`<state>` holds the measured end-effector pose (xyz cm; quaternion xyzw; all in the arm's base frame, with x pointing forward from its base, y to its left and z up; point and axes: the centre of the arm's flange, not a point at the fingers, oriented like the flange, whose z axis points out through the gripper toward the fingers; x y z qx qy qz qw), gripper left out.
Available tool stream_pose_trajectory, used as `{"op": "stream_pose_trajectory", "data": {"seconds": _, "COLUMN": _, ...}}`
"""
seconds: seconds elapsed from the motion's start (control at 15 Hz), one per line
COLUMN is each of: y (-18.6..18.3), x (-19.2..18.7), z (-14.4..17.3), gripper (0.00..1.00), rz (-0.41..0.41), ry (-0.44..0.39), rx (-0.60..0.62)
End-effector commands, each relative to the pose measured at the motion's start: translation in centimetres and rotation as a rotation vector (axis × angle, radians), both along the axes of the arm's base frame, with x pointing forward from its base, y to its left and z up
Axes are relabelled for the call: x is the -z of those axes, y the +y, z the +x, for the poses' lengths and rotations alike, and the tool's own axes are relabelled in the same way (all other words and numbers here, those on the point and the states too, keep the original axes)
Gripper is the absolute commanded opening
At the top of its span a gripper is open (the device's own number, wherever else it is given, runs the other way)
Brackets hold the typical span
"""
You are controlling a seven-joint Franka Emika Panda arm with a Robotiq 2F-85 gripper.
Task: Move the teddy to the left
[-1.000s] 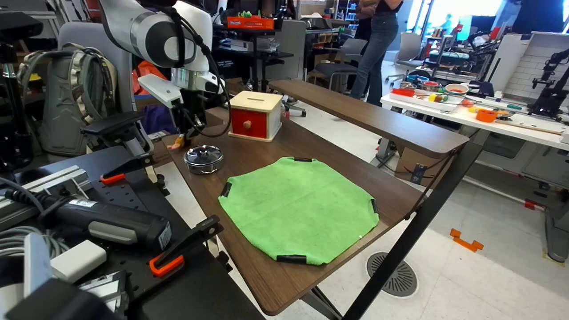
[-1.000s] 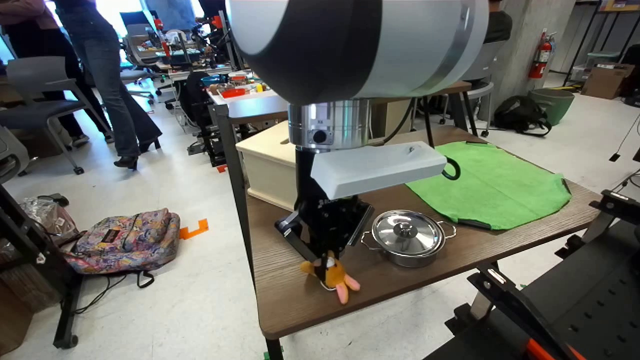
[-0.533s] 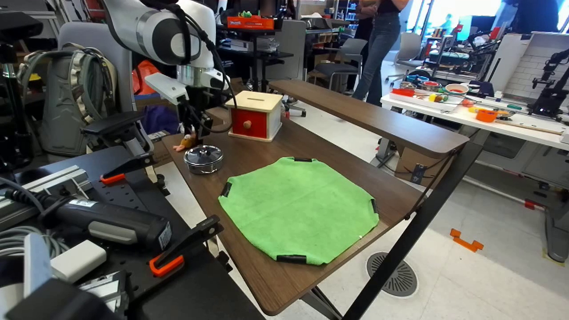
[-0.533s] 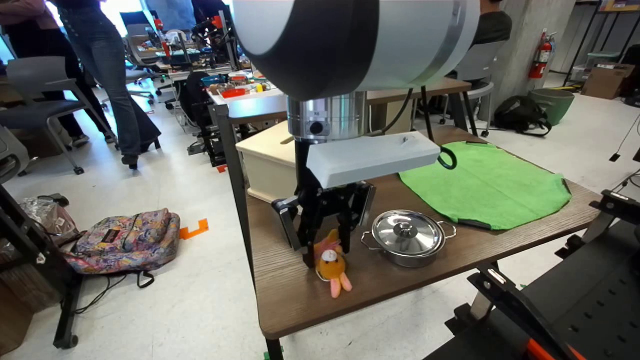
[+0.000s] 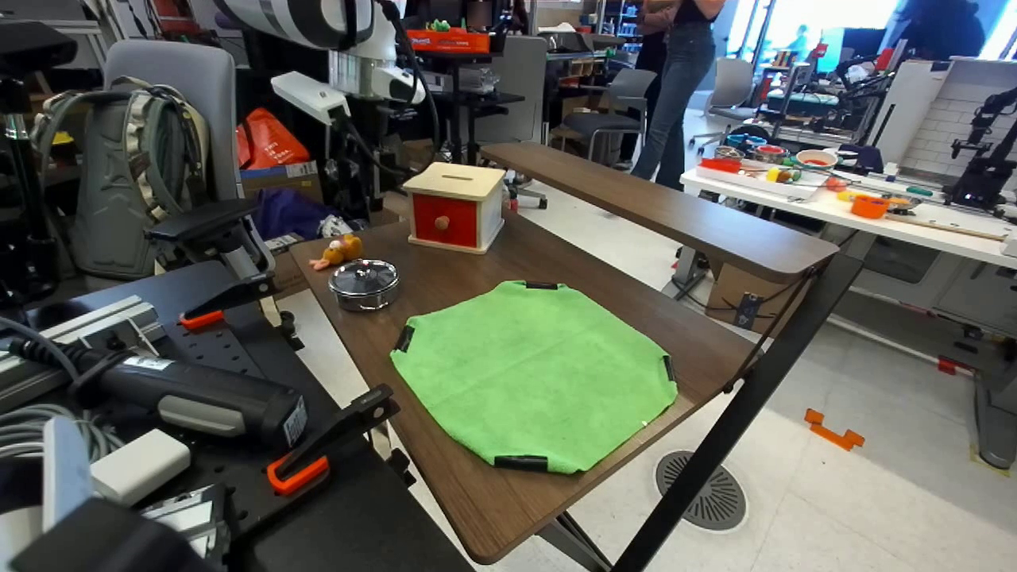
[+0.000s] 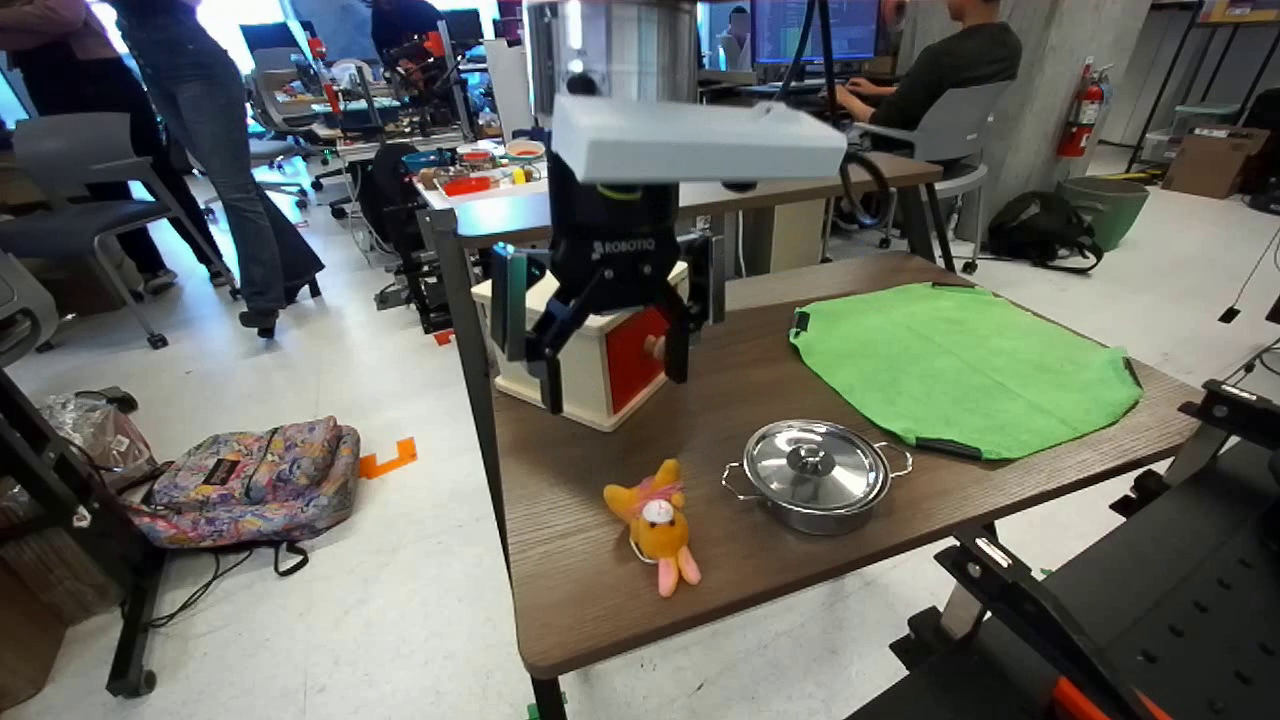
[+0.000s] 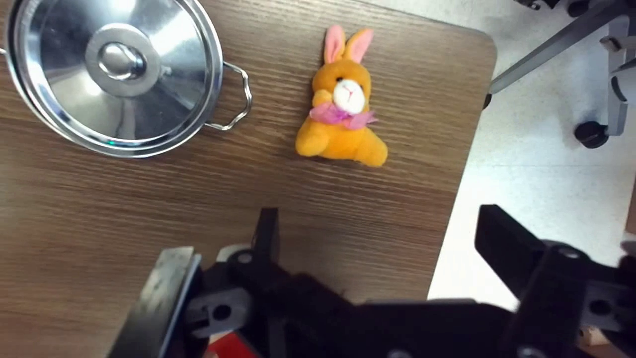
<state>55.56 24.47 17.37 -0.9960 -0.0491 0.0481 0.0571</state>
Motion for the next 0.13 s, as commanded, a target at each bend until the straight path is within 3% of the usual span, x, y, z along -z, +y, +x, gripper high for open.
{"op": "stream_pose_trajectory", "data": {"seconds": 0.0, "y": 0.00, "x": -0.88, "z": 0.03, "gripper": 1.00, "rz": -0.002, "ry": 0.003, "rx": -0.001}}
{"op": "stream_pose_trajectory", "data": {"seconds": 0.07, "y": 0.01, "x": -1.34, "z": 0.02, "gripper": 1.00, "rz": -0.002, "ry": 0.004, "rx": -0.001}}
